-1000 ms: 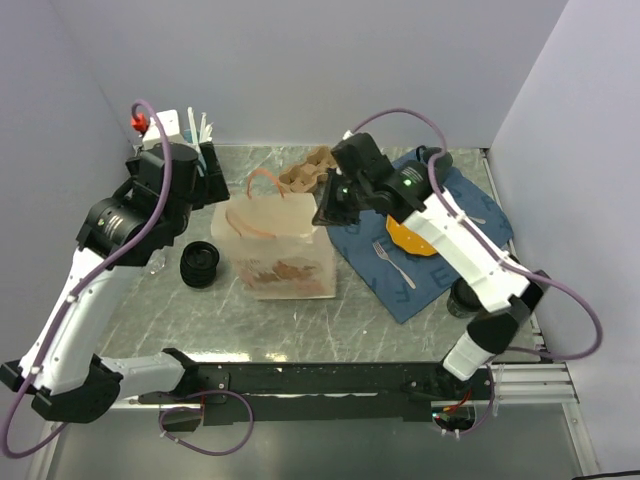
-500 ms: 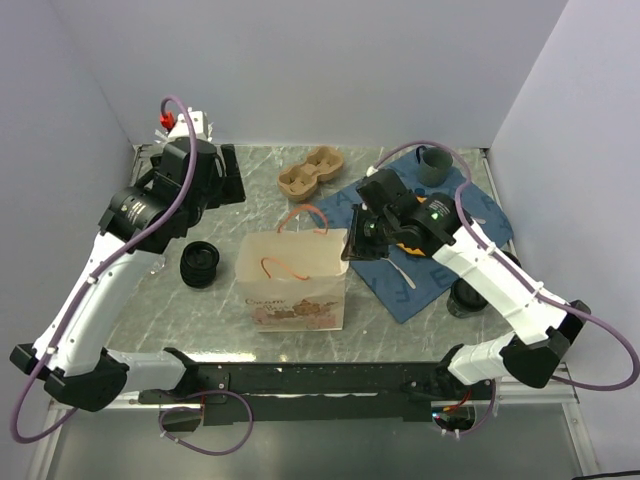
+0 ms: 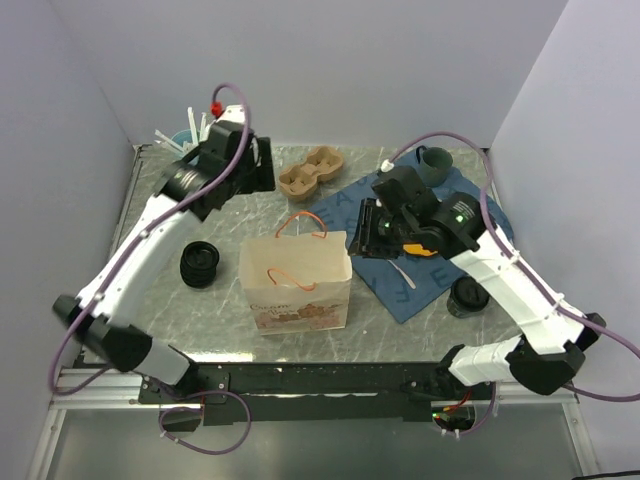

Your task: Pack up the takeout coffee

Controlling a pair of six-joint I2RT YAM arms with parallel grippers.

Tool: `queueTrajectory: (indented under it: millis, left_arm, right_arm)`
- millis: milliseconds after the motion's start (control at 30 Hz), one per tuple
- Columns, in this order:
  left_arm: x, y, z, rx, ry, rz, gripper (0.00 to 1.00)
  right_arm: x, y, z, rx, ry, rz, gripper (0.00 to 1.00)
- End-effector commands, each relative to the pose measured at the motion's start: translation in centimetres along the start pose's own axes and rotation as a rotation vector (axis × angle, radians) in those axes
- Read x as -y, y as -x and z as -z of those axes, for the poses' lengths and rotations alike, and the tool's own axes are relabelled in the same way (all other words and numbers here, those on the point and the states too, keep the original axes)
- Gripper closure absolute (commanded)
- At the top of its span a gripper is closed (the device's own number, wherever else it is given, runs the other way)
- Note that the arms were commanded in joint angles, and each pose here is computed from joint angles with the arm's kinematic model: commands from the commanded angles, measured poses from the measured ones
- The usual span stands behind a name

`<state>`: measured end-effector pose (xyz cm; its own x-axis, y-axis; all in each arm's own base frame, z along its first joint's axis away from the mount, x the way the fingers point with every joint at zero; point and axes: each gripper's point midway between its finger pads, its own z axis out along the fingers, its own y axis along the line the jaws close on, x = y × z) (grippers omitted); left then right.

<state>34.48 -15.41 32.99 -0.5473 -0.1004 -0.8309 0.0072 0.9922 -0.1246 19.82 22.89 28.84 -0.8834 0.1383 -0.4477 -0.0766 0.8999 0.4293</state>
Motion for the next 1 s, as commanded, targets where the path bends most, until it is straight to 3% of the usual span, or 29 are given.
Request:
queueTrajectory:
  millis: [0,100,267,400,500,600,700,767,833,967]
  left_arm:
    - [2.2,4.4,-2.3,0.098,-0.037,0.118,0.12]
    - [3.5,5.2,-5.2,0.084,-0.036,0.256,0.11]
    - [6.3,5.4,-11.2,0.067,-0.084,0.245,0.09]
    - [4.2,5.7,-15.4,0.078,0.012,0.319,0.13]
    - [4.6,6.3,-17.7,0.096,-0.021,0.383,0.18]
    - [5.7,6.5,-19.5,0.111,-0.087,0.299,0.18]
    - [6.9,4.6,-21.9,0.021,-0.236,0.128,0.16]
    - [7.5,2.6,-23.6,-0.071,-0.339,0.115,0.19]
    - [6.6,2.3,-24.8,-0.082,-0.434,0.077,0.24]
    - [5.9,2.1,-26.7,-0.062,-0.456,-0.02,0.23]
  right_arm:
    - [1.0,0.8,3.3,0.086,-0.004,0.036,0.54]
    - [1.2,0.7,4.0,0.113,0.024,0.049,0.45]
    - [1.9,0.9,5.3,0.163,0.027,0.076,0.22]
    - [2.0,1.8,6.0,0.201,0.01,0.065,0.0]
    - [1.8,2.1,5.7,0.182,-0.001,0.085,0.0]
    - [1.7,2.4,5.1,0.146,-0.042,0.093,0.0]
    - [1.6,2.6,4.5,0.099,-0.088,0.096,0.0]
    - [0.8,3.0,4.1,0.079,-0.085,0.101,0.0]
    - [0.0,3.1,3.9,0.053,-0.067,0.123,0.0]
    - [-0.3,4.2,3.0,0.044,-0.106,0.166,0.0]
